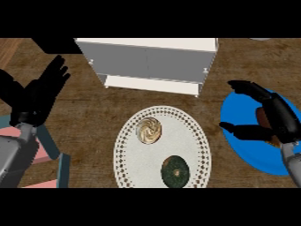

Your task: Pick the cupcake from the placemat and place it in the tiered shelf

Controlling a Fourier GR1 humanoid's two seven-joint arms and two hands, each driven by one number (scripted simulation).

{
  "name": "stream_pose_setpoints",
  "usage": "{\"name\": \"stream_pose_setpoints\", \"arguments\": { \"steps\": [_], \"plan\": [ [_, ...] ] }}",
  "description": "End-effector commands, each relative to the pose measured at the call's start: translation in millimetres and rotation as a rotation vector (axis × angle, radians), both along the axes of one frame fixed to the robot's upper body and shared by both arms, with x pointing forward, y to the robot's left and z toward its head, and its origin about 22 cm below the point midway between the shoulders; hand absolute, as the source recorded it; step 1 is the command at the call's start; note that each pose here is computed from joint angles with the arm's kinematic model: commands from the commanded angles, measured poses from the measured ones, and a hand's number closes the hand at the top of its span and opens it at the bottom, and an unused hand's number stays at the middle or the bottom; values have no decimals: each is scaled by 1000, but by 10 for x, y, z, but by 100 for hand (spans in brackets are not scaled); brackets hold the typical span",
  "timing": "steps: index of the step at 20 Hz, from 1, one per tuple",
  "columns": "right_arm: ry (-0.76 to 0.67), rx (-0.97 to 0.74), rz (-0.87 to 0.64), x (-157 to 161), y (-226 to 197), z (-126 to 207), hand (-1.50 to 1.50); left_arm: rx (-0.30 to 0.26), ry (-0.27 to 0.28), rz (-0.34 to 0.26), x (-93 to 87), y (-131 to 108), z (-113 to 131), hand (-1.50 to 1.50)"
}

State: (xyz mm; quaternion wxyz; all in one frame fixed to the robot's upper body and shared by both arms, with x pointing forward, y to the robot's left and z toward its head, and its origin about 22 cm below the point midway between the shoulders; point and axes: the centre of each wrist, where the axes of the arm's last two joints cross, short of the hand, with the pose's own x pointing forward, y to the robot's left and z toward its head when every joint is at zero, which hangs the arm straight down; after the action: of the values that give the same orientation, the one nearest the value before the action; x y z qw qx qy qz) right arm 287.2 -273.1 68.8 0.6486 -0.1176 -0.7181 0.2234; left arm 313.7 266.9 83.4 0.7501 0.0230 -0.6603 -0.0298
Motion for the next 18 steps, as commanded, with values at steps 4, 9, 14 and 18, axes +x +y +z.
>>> {"name": "stream_pose_setpoints", "arguments": {
  "steps": [4,9,14,18],
  "plan": [
    [108,-88,221,10,320,226,-150,-16,313,93,-343,172,-756,0],
    [189,-191,296,-47,538,491,-150,-14,333,93,-385,157,-796,0],
    [238,-301,225,3,931,721,-150,-31,330,67,-334,-76,-749,0],
    [253,-341,153,24,1258,842,-150,-10,338,70,-387,34,-779,0]
  ]
}}
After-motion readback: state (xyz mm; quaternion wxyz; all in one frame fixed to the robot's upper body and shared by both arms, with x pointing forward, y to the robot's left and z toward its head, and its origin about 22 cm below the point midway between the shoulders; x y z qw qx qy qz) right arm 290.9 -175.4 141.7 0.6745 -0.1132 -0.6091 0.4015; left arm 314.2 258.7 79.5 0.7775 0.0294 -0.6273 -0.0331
